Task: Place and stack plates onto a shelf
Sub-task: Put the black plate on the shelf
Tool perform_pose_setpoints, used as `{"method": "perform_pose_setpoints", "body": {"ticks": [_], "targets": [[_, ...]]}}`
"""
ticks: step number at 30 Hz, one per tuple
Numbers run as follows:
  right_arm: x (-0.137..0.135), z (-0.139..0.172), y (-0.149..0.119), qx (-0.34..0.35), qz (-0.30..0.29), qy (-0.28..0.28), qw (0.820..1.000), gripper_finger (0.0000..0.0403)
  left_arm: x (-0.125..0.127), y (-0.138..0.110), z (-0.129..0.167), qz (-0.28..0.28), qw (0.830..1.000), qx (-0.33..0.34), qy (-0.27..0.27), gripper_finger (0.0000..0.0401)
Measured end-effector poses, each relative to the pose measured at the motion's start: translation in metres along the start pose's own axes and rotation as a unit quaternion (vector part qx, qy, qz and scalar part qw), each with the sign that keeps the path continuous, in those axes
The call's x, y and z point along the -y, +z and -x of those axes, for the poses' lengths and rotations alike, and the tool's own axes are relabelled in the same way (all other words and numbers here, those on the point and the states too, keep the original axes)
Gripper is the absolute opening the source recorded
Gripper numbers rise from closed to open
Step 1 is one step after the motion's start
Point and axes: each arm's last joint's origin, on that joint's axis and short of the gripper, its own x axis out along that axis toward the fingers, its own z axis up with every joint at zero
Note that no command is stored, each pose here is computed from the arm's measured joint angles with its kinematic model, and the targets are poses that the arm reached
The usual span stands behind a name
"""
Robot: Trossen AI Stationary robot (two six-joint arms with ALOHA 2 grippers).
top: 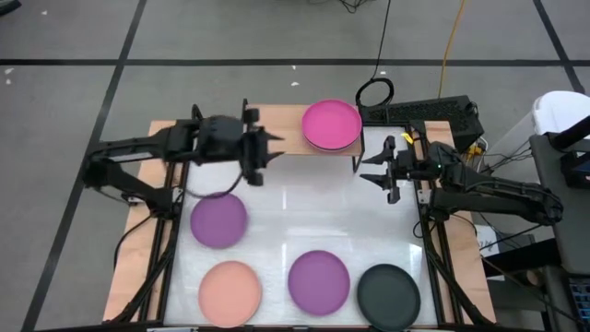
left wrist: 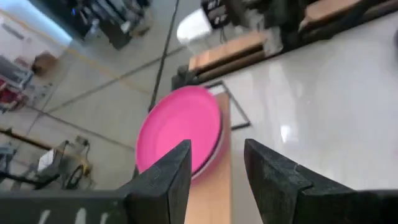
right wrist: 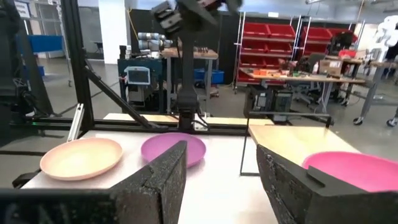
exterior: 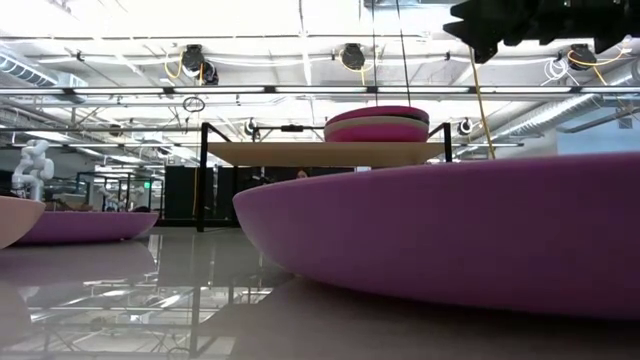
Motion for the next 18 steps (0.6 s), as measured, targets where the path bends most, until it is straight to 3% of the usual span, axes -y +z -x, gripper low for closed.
{"method": "perform_pose_setpoints", "body": {"ticks": [10, 18], "targets": [[0.003, -0.01, -0.013, -0.054, -0.03, 0.001, 0.998, 0.0176, 0.056, -0.076, 0.015, 0.071, 0.988, 0.139, 0.019, 0.0154], [0.004, -0.02, -0.006, -0.181, -0.065, 0.011, 0.981, 0.0176, 0.08, -0.124, 0.013, 0.124, 0.966, 0.223, 0.044, 0.0154]]}}
